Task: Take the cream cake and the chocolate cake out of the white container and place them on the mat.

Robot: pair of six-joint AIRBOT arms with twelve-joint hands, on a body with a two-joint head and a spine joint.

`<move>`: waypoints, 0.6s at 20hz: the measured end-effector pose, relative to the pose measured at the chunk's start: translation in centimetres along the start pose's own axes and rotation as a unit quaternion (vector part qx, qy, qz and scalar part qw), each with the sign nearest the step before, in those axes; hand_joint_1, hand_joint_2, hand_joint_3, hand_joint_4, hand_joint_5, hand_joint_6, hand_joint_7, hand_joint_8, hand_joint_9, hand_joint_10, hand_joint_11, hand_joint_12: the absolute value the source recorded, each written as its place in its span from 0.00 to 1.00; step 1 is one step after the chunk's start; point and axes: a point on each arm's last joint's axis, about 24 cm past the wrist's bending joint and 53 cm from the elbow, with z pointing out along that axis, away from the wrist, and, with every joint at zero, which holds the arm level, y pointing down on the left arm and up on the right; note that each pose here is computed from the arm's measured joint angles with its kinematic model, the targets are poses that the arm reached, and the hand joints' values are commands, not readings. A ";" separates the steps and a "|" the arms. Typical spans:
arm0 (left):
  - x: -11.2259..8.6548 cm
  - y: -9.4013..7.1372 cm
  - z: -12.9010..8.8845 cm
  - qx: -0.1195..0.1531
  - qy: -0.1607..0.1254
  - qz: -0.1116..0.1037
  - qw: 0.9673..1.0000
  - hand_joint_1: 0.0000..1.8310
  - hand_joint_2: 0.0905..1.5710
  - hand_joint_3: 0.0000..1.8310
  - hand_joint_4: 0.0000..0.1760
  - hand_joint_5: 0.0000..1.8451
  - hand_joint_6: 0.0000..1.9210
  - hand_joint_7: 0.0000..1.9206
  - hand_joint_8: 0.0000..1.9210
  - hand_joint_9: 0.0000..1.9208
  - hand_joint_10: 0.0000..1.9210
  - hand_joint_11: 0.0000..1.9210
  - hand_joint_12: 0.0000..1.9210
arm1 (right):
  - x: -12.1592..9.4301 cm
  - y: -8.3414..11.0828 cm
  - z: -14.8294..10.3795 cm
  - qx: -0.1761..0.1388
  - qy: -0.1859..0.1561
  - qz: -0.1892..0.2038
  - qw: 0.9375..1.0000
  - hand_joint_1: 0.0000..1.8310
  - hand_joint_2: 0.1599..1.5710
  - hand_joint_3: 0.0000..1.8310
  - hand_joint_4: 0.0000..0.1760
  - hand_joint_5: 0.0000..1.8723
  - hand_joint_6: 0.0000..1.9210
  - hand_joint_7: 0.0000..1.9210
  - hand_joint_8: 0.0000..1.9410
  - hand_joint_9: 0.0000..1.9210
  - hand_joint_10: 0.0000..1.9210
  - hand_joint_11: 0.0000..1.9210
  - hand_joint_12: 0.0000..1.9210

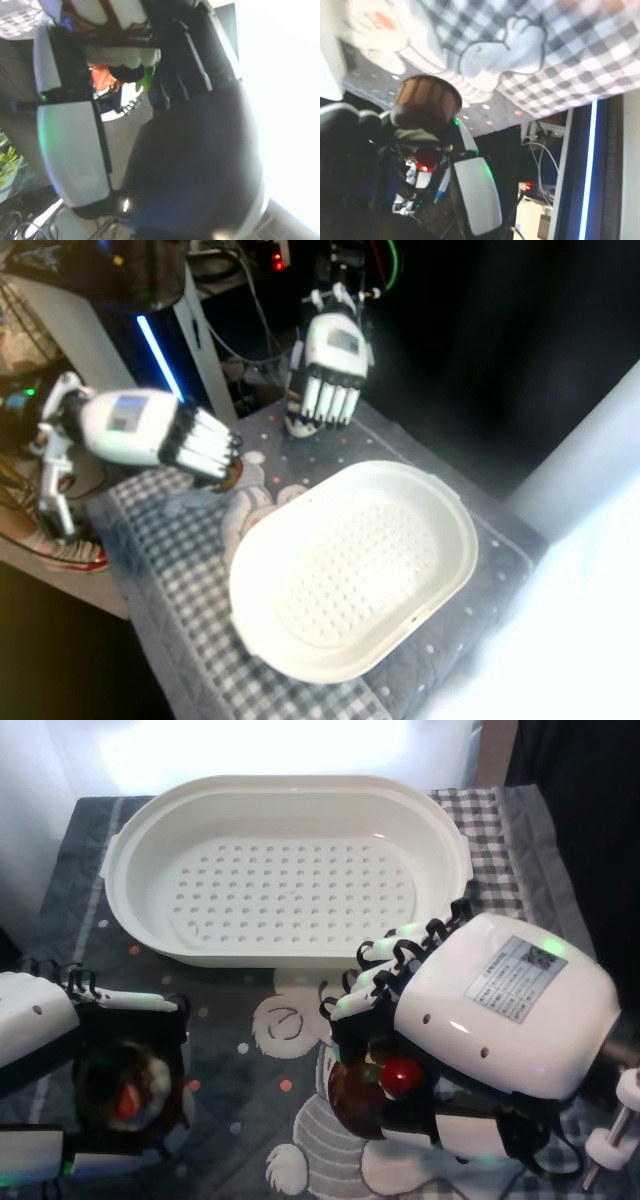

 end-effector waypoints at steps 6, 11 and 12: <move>2.0 2.9 0.7 -0.031 0.020 -0.049 0.998 0.50 0.71 0.00 0.00 0.29 0.46 0.34 0.38 0.33 0.47 0.23 0.75 | 2.3 -1.3 -0.5 0.026 0.025 0.026 0.999 0.63 0.64 0.00 0.00 0.42 0.41 0.46 0.46 0.36 0.64 0.29 0.85; 2.2 3.4 0.5 -0.040 0.019 -0.061 0.997 0.37 0.55 0.00 0.00 0.28 0.04 0.28 0.02 0.19 0.17 0.00 0.65 | 2.4 -1.4 -0.5 0.029 0.024 0.030 0.999 0.42 0.59 0.00 0.00 0.32 0.30 0.33 0.43 0.27 0.60 0.18 0.84; 2.4 3.5 0.5 -0.040 0.021 -0.066 0.997 0.36 0.54 0.00 0.00 0.26 0.03 0.26 0.01 0.18 0.16 0.00 0.64 | 2.4 -1.6 -0.6 0.032 0.024 0.031 0.999 0.41 0.57 0.00 0.00 0.33 0.27 0.33 0.41 0.27 0.58 0.17 0.82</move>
